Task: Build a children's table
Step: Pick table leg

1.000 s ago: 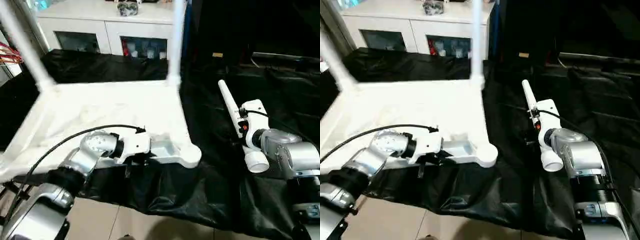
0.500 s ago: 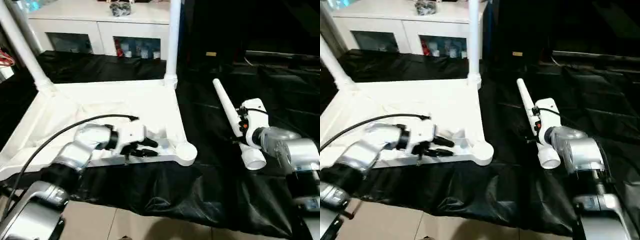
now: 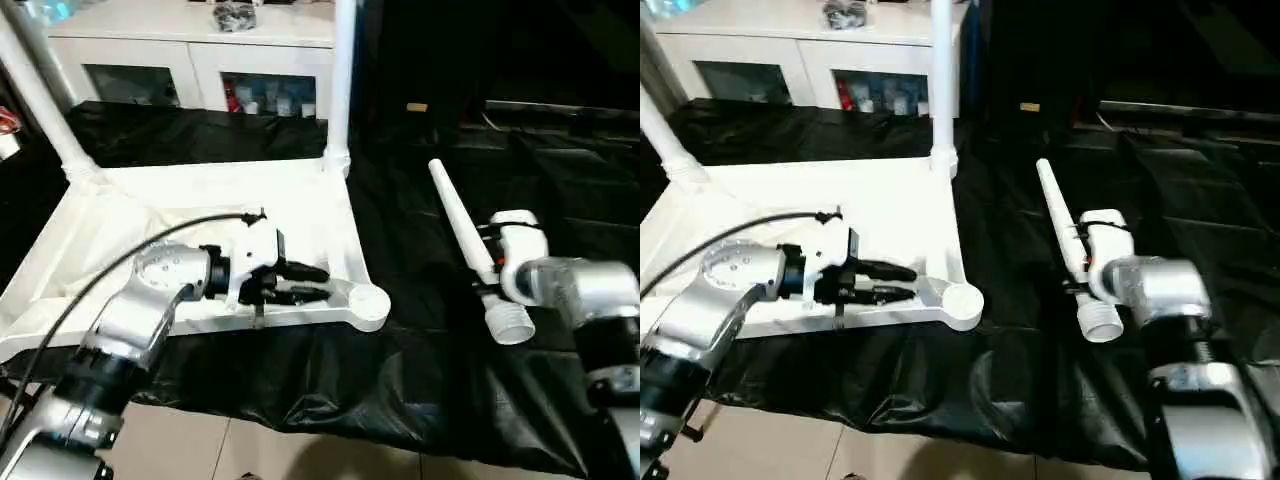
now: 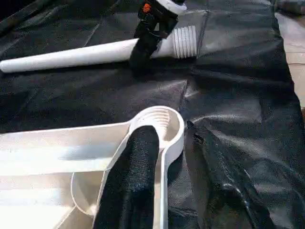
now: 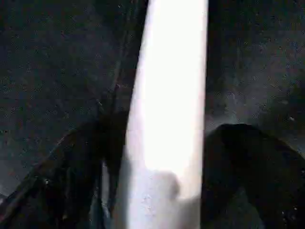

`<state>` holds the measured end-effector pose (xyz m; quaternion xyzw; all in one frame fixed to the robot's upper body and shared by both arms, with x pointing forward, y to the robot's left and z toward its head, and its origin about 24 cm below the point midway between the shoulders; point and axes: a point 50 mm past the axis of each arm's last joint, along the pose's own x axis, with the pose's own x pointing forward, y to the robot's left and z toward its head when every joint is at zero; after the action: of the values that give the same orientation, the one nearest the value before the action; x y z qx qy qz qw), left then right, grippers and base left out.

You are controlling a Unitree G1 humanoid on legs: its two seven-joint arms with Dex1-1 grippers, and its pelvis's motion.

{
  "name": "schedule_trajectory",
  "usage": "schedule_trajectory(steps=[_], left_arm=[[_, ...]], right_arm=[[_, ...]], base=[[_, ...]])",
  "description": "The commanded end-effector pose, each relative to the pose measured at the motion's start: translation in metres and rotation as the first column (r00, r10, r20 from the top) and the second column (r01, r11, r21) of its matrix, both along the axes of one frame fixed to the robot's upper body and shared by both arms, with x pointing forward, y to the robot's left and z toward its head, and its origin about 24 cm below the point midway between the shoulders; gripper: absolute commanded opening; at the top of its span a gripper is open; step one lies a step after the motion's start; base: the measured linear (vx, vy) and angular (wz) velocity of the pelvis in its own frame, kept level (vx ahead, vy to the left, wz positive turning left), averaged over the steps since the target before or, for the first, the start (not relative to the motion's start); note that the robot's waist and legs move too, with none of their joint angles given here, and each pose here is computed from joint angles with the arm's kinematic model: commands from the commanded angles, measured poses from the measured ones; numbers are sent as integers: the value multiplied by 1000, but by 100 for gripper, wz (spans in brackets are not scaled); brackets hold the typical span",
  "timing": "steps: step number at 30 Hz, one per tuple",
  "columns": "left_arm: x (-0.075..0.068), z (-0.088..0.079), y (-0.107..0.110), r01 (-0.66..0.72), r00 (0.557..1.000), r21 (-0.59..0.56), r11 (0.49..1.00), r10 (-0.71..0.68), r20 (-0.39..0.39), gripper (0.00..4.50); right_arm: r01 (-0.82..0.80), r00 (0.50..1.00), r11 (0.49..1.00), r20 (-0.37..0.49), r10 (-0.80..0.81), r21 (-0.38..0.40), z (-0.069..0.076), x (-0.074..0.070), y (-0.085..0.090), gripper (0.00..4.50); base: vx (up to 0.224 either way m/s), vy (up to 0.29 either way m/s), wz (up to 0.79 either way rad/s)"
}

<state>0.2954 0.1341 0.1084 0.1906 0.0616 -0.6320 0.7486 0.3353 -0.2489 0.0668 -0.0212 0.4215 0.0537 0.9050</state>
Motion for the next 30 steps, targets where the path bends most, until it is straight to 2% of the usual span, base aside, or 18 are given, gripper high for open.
schedule_trajectory(steps=[1,17,18,20,21,30], left_arm=[[-1,5,1,-11,1000,-4,1000,11,9,126],[-7,11,-7,-24,1000,-48,999,23,-18,128],[-6,11,-7,-26,999,-50,998,26,-19,154],[-5,12,-8,-40,999,-65,997,38,-31,161],[-5,12,-9,-44,998,-73,996,41,-39,179],[3,16,-11,-115,993,-122,986,114,-11,255]], right_arm=[[11,1000,1000,-29,-11,16,1,-1,-3,433],[43,999,998,-29,-41,43,-3,2,-6,303],[43,999,998,-29,-42,43,-3,1,-6,294],[50,998,998,-31,-48,49,-4,1,-7,279],[53,998,997,-32,-52,53,-5,0,-7,264],[72,997,993,-1,-73,94,-3,1,-9,193]], base=[[0,0,0],[0,0,0],[0,0,0],[0,0,0],[0,0,0],[0,0,0]])
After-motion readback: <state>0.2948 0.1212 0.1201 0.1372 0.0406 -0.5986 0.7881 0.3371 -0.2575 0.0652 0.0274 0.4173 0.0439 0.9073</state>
